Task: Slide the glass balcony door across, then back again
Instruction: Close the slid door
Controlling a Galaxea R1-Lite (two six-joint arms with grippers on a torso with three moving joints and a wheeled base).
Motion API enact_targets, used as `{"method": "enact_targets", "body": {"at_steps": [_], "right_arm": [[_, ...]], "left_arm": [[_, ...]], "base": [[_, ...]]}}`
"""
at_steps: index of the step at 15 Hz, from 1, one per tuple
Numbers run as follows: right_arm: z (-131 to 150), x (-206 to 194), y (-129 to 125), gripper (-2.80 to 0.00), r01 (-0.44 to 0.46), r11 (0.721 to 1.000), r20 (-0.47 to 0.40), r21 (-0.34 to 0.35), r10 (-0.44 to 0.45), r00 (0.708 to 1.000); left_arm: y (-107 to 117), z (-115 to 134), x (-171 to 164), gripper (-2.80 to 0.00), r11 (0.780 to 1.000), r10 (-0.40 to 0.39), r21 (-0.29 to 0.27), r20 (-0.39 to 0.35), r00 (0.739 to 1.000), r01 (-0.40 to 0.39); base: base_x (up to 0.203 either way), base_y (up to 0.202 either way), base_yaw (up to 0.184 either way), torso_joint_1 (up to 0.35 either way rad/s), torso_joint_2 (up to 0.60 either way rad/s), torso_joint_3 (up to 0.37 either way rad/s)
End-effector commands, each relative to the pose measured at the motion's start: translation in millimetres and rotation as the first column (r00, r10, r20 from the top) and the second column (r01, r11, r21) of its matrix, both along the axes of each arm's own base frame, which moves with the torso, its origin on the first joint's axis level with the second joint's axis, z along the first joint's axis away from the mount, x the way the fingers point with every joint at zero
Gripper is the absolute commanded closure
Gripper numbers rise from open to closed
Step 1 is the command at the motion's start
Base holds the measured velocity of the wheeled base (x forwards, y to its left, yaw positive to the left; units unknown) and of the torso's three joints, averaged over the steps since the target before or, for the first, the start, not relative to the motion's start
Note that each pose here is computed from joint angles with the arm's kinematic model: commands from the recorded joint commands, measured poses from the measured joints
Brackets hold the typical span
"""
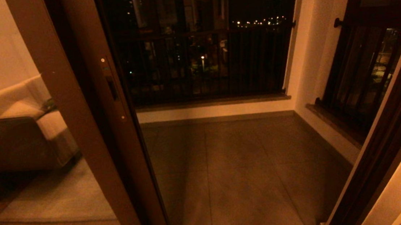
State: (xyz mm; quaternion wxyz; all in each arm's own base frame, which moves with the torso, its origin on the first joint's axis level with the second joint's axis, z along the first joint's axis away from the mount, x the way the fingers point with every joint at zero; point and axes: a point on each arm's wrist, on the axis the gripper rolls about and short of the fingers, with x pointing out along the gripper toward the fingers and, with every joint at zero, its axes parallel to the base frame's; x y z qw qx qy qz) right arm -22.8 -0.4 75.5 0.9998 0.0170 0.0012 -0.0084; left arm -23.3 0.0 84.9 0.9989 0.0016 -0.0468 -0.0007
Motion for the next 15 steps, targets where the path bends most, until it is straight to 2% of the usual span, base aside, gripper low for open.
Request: {"method": "enact_targets", "body": {"at_steps": [1, 9, 11, 12, 14, 15], "right_arm": [[0.1, 0.0, 0.0, 0.00, 0.000, 1.000, 0.000, 0.000, 0.000, 1.000], [-0.3, 0.1, 0.0, 0.00, 0.000, 1.000, -0.002, 0.000, 0.000, 1.000], [-0.1, 0.1, 0.0, 0.00, 0.000, 1.000, -0.001, 0.000, 0.000, 1.000], [0.1, 0.0, 0.0, 0.00, 0.000, 1.000, 0.000, 0.000, 0.000, 1.000], [-0.3, 0.1, 0.0, 0.00, 0.000, 1.000, -0.002, 0.000, 0.000, 1.000], [0.1, 0.0, 0.0, 0.00, 0.000, 1.000, 0.000, 0.000, 0.000, 1.000]], "left_arm": [[0.0, -10.5, 3.2, 0.00, 1.000, 0.001, 0.000, -0.038, 0.999, -0.001], [0.0, -10.8, 3.1, 0.00, 1.000, 0.001, -0.002, -0.045, 0.999, -0.001], [0.0, -10.8, 3.2, 0.00, 0.999, 0.002, 0.044, -0.040, 0.999, 0.000], [-0.1, -9.5, 3.2, 0.00, 0.999, 0.001, 0.045, -0.026, 1.000, 0.000], [0.1, -8.9, 3.1, 0.00, 1.000, 0.004, 0.006, -0.020, 1.000, -0.003], [0.0, -8.9, 3.1, 0.00, 1.000, 0.001, 0.011, -0.020, 1.000, -0.001]], "base": [[0.000, 0.000, 0.000, 0.000, 0.00, 0.000], [0.000, 0.000, 0.000, 0.000, 0.00, 0.000], [0.000, 0.000, 0.000, 0.000, 0.00, 0.000], [0.000, 0.000, 0.000, 0.000, 0.00, 0.000], [0.000, 0.000, 0.000, 0.000, 0.00, 0.000], [0.000, 0.000, 0.000, 0.000, 0.00, 0.000]]}}
